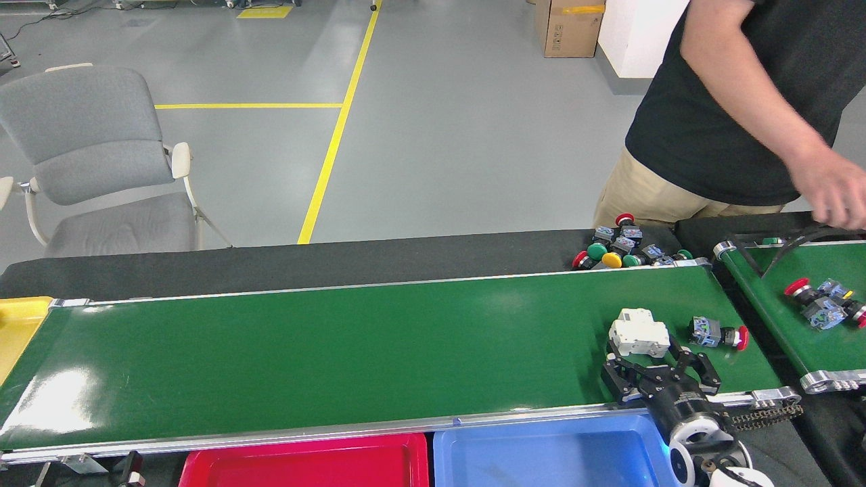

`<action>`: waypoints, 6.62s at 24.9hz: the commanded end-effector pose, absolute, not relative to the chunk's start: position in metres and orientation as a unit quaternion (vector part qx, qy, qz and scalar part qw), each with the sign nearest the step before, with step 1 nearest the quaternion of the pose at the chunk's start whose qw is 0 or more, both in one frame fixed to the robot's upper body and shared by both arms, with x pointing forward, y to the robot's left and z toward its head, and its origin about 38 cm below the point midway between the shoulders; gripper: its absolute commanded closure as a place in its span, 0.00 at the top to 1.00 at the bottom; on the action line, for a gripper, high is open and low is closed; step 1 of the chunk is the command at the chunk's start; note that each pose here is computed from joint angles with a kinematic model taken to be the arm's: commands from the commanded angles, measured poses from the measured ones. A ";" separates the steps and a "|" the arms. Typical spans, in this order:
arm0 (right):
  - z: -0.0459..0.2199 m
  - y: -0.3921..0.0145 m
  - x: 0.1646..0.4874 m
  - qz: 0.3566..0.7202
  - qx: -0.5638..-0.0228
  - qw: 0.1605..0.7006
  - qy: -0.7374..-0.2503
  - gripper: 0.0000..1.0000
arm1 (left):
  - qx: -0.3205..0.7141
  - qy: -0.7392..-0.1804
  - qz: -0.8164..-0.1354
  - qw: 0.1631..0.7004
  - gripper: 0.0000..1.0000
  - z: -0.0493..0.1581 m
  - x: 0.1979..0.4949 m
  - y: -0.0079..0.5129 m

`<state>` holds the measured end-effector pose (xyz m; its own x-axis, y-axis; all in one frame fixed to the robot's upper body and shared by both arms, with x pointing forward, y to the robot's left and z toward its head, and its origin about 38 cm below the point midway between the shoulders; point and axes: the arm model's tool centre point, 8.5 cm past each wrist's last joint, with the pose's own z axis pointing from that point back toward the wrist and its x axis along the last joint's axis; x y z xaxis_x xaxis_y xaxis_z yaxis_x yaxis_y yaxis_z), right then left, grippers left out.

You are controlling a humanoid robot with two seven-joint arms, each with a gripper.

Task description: Pick switch part from conveyor to tray

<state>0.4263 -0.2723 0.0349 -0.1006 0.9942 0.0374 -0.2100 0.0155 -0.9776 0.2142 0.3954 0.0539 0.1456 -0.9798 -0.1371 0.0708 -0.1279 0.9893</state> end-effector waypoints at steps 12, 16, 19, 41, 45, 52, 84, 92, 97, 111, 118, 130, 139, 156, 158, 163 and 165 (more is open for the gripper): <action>0.067 -0.259 0.424 0.566 -0.388 0.472 -0.553 0.15 | 0.560 -0.410 -0.511 0.507 1.00 0.061 0.214 0.399; 0.077 -0.270 0.339 0.570 -0.353 0.412 -0.617 0.21 | 0.552 -0.418 -0.517 0.504 1.00 0.061 0.213 0.397; 0.055 -0.268 0.284 0.591 -0.302 0.412 -0.625 0.35 | 0.538 -0.433 -0.525 0.498 1.00 0.059 0.212 0.392; 0.054 -0.281 0.297 0.489 -0.446 0.540 -0.520 0.99 | 0.544 -0.436 -0.519 0.495 1.00 0.064 0.217 0.394; 0.055 -0.253 0.330 0.508 -0.427 0.520 -0.538 0.99 | 0.544 -0.439 -0.518 0.493 1.00 0.065 0.219 0.392; 0.044 -0.225 0.365 0.524 -0.420 0.524 -0.524 0.99 | 0.546 -0.442 -0.516 0.490 1.00 0.067 0.223 0.392; 0.055 -0.118 0.421 0.594 -0.391 0.452 -0.539 0.14 | 0.547 -0.443 -0.514 0.491 1.00 0.068 0.227 0.391; 0.074 -0.024 0.324 0.681 -0.174 0.191 -0.685 0.40 | 0.546 -0.443 -0.514 0.492 1.00 0.067 0.226 0.391; 0.069 0.011 0.292 0.697 -0.107 0.133 -0.696 1.00 | 0.545 -0.445 -0.515 0.490 1.00 0.067 0.229 0.390; 0.053 -0.187 0.303 0.472 -0.434 0.516 -0.568 0.99 | 0.541 -0.445 -0.518 0.491 1.00 0.065 0.228 0.388; 0.042 -0.224 0.297 0.476 -0.454 0.534 -0.531 0.99 | 0.546 -0.449 -0.516 0.485 1.00 0.070 0.234 0.389; 0.058 -0.082 0.378 0.594 -0.350 0.448 -0.570 1.00 | 0.548 -0.452 -0.514 0.480 1.00 0.073 0.240 0.388; 0.053 -0.012 0.431 0.649 -0.335 0.431 -0.529 0.98 | 0.551 -0.457 -0.510 0.477 1.00 0.076 0.245 0.387; 0.087 0.032 0.364 0.671 -0.222 0.289 -0.646 0.08 | 0.532 -0.490 -0.516 0.459 1.00 0.076 0.269 0.358; 0.081 0.024 0.329 0.686 -0.186 0.242 -0.661 0.60 | 0.532 -0.492 -0.515 0.458 1.00 0.077 0.270 0.357; 0.071 0.028 0.290 0.700 -0.134 0.202 -0.671 1.00 | 0.526 -0.493 -0.521 0.458 1.00 0.075 0.270 0.354; 0.075 0.029 0.291 0.697 -0.136 0.201 -0.674 1.00 | 0.526 -0.492 -0.521 0.458 1.00 0.074 0.269 0.354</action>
<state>0.2885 0.0264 0.0632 -0.8717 0.4809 0.0946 -0.1261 -0.0335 -0.9914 0.2682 0.3517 0.0685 -0.0226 -0.9965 -0.0805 -0.0270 -0.0799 0.9964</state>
